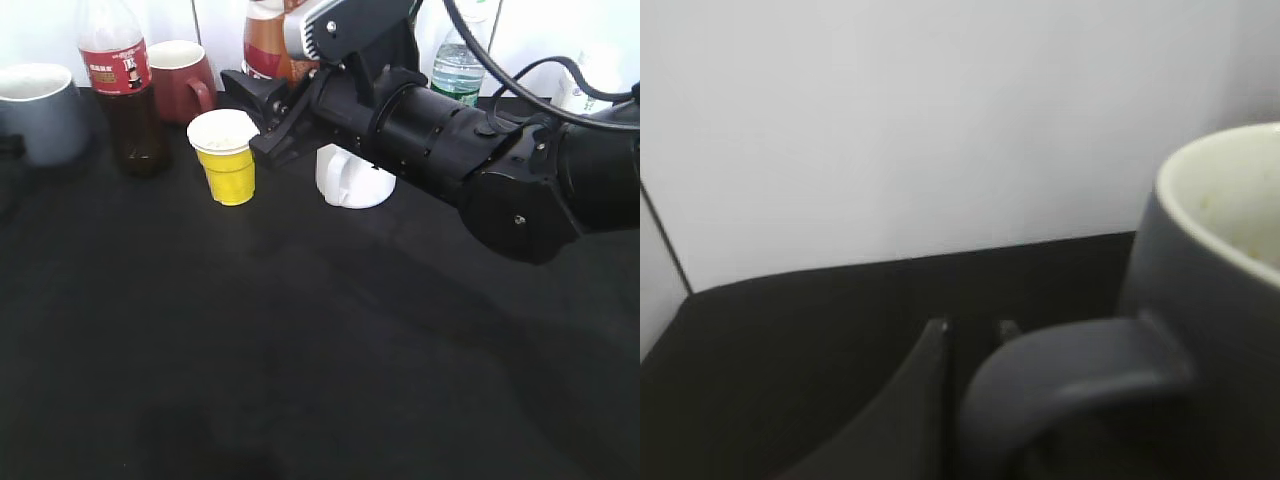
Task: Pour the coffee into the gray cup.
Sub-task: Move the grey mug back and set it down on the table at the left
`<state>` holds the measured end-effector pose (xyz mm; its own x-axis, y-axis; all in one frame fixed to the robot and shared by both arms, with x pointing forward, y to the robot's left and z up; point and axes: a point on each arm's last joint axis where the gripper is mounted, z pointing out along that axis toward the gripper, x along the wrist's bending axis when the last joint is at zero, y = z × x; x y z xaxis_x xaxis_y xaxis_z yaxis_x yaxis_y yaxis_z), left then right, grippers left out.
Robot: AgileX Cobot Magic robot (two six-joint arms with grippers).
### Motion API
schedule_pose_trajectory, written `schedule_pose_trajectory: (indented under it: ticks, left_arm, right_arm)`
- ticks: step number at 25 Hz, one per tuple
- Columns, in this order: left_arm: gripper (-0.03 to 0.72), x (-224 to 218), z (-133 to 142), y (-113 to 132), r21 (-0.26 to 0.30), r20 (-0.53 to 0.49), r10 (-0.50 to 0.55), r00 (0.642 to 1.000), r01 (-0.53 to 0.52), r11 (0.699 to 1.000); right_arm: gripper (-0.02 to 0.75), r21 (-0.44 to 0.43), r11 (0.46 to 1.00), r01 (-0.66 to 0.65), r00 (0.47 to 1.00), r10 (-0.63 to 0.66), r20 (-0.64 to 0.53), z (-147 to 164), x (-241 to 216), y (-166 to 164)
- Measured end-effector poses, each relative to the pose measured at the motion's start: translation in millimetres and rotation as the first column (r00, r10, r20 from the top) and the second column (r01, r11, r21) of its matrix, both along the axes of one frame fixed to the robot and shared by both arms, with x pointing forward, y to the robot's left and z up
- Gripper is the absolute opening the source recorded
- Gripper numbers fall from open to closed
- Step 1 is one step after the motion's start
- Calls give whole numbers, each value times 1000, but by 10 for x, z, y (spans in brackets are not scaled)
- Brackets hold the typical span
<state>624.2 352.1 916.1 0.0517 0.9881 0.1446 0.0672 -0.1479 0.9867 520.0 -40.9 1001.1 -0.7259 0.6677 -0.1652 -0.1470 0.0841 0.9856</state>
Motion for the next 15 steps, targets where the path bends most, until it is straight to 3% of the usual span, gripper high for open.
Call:
schedule_pose_trajectory:
  ticks: [4, 7, 15]
  left_arm:
    - [71, 394, -135, 43, 8, 10, -33, 999, 33, 999]
    - [71, 566, -243, 70, -27, -2, -33, 999, 33, 999]
    - [71, 716, -322, -16, -48, 1, -53, 999, 53, 997]
  right_arm:
    - [526, 0, 1000, 0, 1000, 0, 0, 0, 0, 0]
    - [526, 0, 1000, 0, 1000, 0, 0, 0, 0, 0]
    - [526, -1, 1000, 0, 1000, 0, -2, -2, 0, 0]
